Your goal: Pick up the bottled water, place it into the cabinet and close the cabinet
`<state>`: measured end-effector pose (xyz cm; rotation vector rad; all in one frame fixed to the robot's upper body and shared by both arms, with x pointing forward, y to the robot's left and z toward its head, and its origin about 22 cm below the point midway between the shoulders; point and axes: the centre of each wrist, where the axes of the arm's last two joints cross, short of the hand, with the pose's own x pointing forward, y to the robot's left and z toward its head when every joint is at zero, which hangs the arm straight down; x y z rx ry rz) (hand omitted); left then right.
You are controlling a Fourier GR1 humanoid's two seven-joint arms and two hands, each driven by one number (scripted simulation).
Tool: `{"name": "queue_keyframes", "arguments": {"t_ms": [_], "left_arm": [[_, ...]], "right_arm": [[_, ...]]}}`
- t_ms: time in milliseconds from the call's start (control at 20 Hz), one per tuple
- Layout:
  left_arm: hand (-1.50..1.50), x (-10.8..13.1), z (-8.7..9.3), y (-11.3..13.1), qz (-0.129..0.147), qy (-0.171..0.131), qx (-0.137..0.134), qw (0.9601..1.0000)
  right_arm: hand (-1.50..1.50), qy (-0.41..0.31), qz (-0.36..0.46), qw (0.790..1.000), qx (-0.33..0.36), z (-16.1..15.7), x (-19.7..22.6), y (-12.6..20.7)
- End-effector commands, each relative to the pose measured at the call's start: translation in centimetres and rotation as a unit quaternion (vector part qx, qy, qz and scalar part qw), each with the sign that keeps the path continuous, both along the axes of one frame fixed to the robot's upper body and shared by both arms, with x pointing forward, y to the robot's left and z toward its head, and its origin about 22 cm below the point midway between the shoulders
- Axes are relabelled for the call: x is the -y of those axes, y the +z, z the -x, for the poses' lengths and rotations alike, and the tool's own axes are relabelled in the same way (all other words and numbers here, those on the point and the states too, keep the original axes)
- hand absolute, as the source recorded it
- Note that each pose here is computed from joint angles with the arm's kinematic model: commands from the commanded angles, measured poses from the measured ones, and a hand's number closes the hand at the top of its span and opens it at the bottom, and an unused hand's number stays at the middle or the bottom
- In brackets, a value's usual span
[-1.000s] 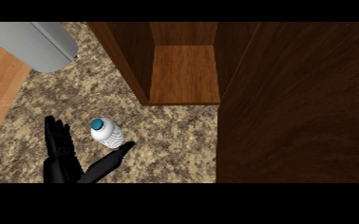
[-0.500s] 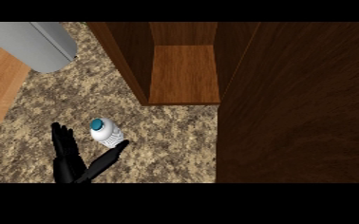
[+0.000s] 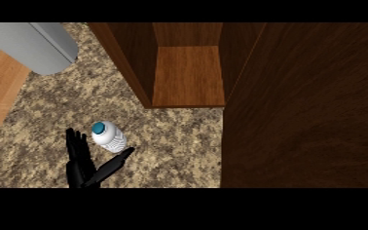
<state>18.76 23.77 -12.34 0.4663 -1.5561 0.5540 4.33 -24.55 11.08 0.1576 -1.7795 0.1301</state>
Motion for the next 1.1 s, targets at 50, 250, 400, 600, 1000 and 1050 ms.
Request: {"name": "queue_keyframes", "arguments": {"t_ms": [50,250,400,600,1000,1050], "left_arm": [[-1.5,-0.3,-0.1,-2.1,0.043,-0.026,0.018,0.9986],[-1.5,0.5,-1.1,-3.9,0.051,-0.027,0.043,0.9974],[1.5,0.6,-2.0,-4.5,0.058,-0.005,0.047,0.9972],[1.5,0.6,-2.2,-4.7,0.077,0.01,0.068,0.9946],[1.5,1.0,-2.2,-5.3,0.107,-0.041,0.097,0.9887],[1.5,1.7,-0.3,-5.9,0.108,-0.088,0.092,0.986]], "right_arm": [[-1.5,0.008,-0.018,1.0,0.017,1.7,-0.3,4.2],[-1.5,0.006,-0.02,0.999,0.024,1.2,-0.7,3.1],[-1.5,0.007,-0.024,0.999,0.02,1.7,0.2,2.9],[-1.5,0.007,-0.023,1.0,0.02,2.2,-0.2,3.0],[-1.5,0.005,-0.026,0.999,0.021,1.0,-0.6,0.7],[-1.5,0.003,-0.024,1.0,0.019,1.4,0.0,1.1]]}}
